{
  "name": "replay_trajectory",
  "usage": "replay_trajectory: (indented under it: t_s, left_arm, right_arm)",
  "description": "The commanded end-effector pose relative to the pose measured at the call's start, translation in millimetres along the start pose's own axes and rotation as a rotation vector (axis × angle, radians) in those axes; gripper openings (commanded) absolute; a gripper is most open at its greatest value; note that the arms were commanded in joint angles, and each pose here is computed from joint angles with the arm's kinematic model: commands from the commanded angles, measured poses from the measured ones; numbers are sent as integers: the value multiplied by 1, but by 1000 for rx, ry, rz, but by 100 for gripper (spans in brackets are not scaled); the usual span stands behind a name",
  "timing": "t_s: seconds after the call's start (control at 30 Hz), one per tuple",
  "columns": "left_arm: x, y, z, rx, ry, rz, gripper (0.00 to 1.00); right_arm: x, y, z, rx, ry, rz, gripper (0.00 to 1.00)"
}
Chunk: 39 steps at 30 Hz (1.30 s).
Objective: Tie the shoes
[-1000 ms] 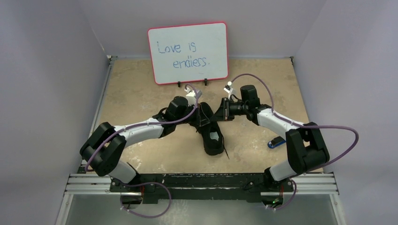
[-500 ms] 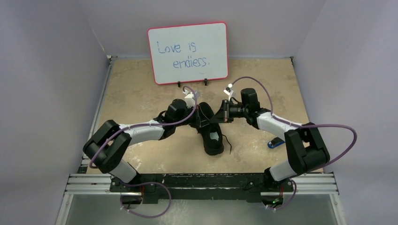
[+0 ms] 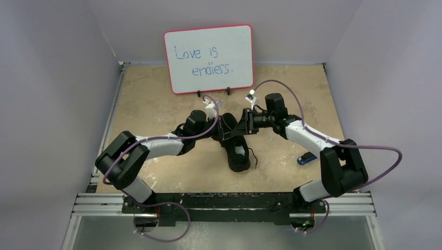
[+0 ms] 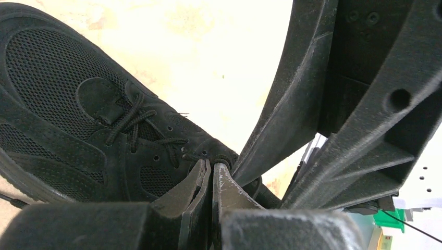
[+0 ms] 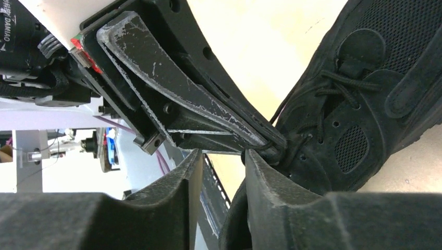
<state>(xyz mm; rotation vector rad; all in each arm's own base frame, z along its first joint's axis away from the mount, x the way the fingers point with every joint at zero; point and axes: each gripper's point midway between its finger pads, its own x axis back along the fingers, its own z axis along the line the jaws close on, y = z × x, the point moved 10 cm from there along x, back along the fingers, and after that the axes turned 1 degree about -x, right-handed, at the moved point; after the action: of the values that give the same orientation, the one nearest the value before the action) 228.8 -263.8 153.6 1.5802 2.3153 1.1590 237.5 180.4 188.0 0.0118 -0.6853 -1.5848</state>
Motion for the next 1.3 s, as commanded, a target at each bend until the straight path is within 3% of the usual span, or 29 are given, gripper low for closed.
replay_trajectory:
  t_s: [0.0,0.23,0.3,0.4,0.47,0.57,1.0,1.27]
  left_arm:
    - [-7,9,-11,-35,-86,-71,0]
    - [-6,4,-6,-56,-64,-45,0]
    - [-6,4,-6,-58,-61,-42,0]
    - [-5,4,-6,-65,-59,-41,0]
    - [-5,5,-7,-69,-60,-42,0]
    - [-4,5,-6,-75,-55,-41,0]
    - [-4,6,-7,-77,-58,-44,0]
    - [-4,5,-7,-81,-63,-41,0]
  right_arm:
    - [15,-3,51,115,183,145,41]
    - [58,17,23,92,-133,50,43]
    - [65,22,14,71,-210,0,39]
    - [62,22,2,31,-271,-5,26]
    - [57,25,-4,4,-271,-1,19]
    - [48,30,-11,-55,-241,-13,17]
    - [15,33,-19,-129,-87,75,24]
    - [16,25,-17,-149,-58,49,27]
